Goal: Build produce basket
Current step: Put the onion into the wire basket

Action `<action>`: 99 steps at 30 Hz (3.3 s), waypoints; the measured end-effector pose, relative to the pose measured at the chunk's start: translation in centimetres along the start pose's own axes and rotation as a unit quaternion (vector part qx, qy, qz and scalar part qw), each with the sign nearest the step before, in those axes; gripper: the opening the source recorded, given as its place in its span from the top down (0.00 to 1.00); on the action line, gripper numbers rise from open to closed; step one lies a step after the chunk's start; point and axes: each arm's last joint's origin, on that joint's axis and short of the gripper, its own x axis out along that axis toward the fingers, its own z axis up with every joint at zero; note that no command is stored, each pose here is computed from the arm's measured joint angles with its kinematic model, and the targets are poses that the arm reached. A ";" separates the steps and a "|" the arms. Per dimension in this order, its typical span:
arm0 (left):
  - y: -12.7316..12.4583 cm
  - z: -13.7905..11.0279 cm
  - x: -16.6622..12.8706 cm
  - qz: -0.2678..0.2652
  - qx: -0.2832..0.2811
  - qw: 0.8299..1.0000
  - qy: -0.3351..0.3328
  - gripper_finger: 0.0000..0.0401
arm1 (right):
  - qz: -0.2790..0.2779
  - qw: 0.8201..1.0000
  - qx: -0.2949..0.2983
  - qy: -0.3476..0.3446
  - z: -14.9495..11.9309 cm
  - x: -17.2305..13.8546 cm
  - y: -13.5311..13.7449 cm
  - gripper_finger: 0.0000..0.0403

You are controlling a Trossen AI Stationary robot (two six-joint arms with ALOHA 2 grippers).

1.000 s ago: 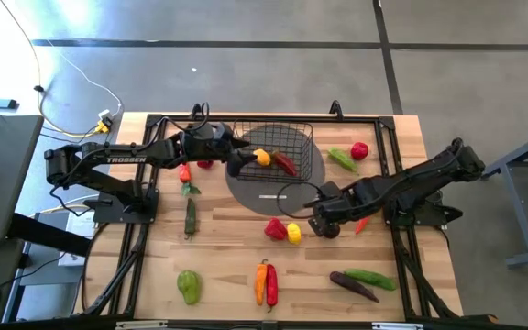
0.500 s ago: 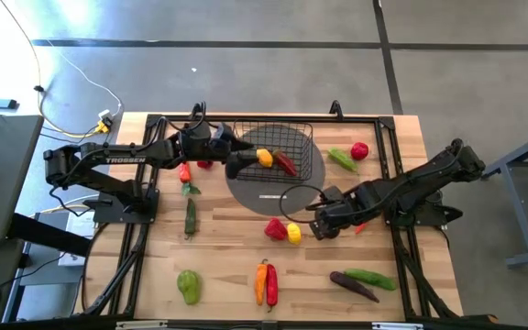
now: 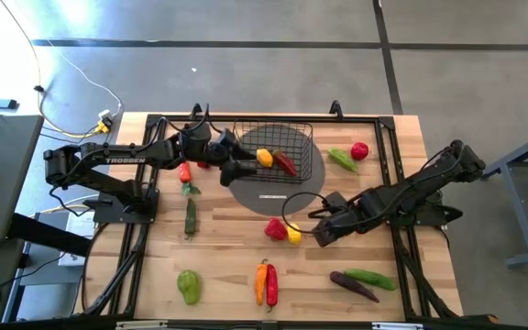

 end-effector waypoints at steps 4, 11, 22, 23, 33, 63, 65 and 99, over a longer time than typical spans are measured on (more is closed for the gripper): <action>-0.3 -0.2 0.1 -0.026 -0.007 1.000 0.012 0.17 | -0.002 1.000 -0.007 -0.003 -0.2 0.0 0.0 0.12; -1.6 -0.8 0.6 -0.053 -0.002 0.998 0.028 0.17 | -0.045 0.999 -0.003 0.000 -0.1 1.8 0.4 0.12; -3.1 -1.5 1.0 -0.078 -0.010 0.996 0.045 0.17 | -0.131 0.988 0.085 0.019 1.1 5.1 0.5 0.12; -3.2 -1.5 1.0 -0.080 -0.009 0.996 0.046 0.17 | -0.137 0.986 0.092 0.022 1.1 5.4 0.5 0.12; -3.4 -1.6 1.1 -0.084 -0.009 0.995 0.048 0.17 | -0.175 0.976 0.123 0.037 2.0 7.9 0.7 0.12; -3.1 -1.5 1.0 -0.078 -0.011 0.996 0.045 0.17 | -0.226 0.966 0.117 0.051 1.5 11.5 1.0 0.42; -2.9 -1.4 1.0 -0.075 -0.012 0.996 0.044 0.17 | -0.212 0.969 0.114 0.047 1.3 10.9 1.1 0.42; -2.4 -1.2 0.8 -0.065 -0.016 0.997 0.038 0.17 | 0.102 0.949 -0.038 -0.297 10.8 -2.8 -0.1 0.40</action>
